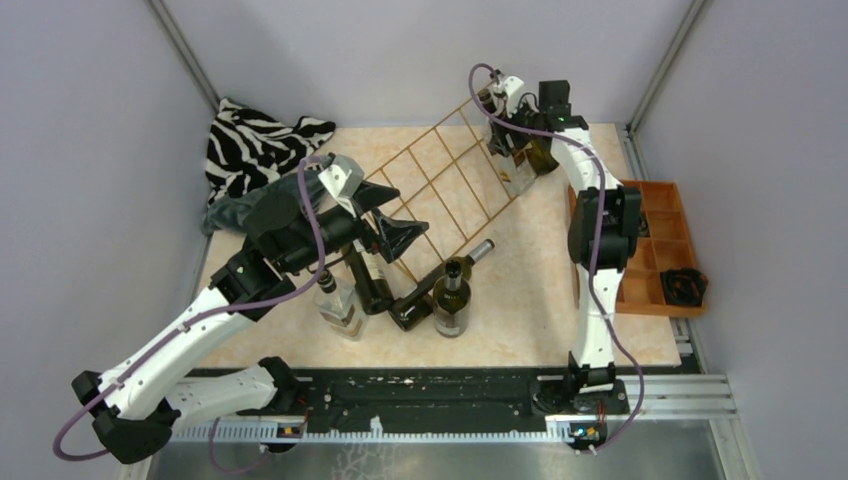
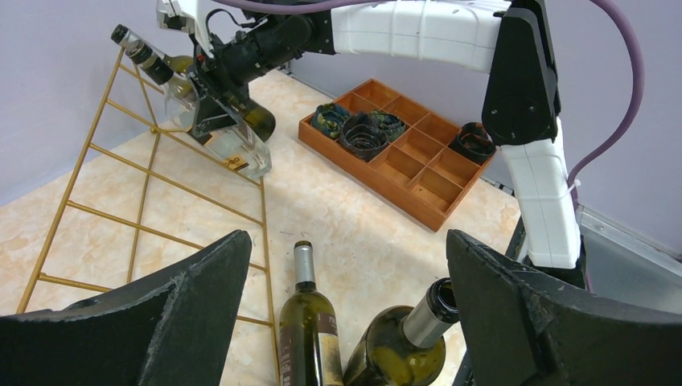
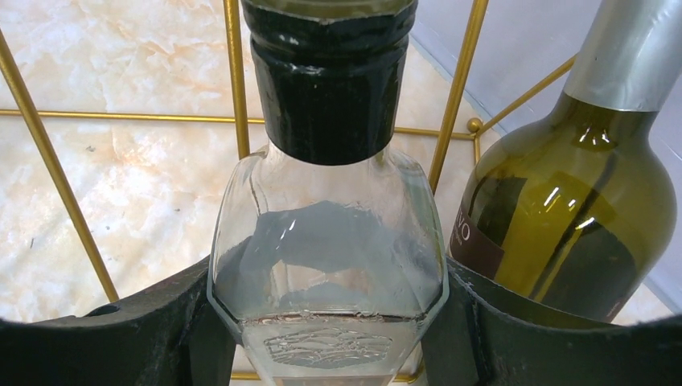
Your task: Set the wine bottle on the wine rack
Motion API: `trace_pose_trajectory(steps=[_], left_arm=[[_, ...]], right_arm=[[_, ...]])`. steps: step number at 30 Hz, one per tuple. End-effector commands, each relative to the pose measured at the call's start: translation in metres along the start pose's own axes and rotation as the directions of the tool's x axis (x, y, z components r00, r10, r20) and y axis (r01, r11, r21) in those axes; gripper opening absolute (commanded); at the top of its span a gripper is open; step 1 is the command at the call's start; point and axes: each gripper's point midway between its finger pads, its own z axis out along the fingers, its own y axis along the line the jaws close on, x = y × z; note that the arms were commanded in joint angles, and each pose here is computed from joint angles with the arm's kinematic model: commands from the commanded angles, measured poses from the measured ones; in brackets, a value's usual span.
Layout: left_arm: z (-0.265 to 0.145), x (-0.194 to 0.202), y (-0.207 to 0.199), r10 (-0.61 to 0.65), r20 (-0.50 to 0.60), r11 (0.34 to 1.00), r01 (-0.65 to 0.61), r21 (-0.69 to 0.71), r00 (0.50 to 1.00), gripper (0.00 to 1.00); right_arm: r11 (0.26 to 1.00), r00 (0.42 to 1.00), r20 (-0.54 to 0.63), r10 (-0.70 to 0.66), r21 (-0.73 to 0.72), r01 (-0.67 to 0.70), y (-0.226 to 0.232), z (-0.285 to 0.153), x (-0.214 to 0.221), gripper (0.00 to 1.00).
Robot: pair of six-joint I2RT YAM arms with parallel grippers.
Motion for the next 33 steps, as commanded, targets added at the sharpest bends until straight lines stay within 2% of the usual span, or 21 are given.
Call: trace_pose_trajectory(steps=[1,6,10,19,33], left_arm=[[0.004,-0.001,0.002,-0.015,0.021,1.000,0.015,-0.004,1.000,0.96],[0.005,0.002,0.002,-0.019,0.019,1.000,0.019,-0.007,1.000,0.96],[0.007,0.002,0.004,-0.016,0.017,1.000,0.016,-0.012,1.000,0.96],[0.009,0.002,0.004,-0.015,0.014,1.000,0.015,-0.009,1.000,0.96],[0.008,-0.001,0.002,-0.017,0.019,1.000,0.017,-0.003,1.000,0.96]], right_arm=[[0.997,0.996,0.060,-0.066,0.030,0.064,-0.011,0.004,-0.031,0.27],[0.998,0.996,0.066,-0.061,0.036,0.059,-0.015,0.010,-0.031,0.27],[0.998,0.995,0.071,-0.063,0.032,0.061,-0.014,0.014,-0.033,0.32],[0.998,0.995,0.072,-0.064,0.034,0.061,-0.013,0.020,-0.033,0.50],[0.998,0.995,0.085,-0.058,0.040,0.055,-0.013,0.020,-0.039,0.69]])
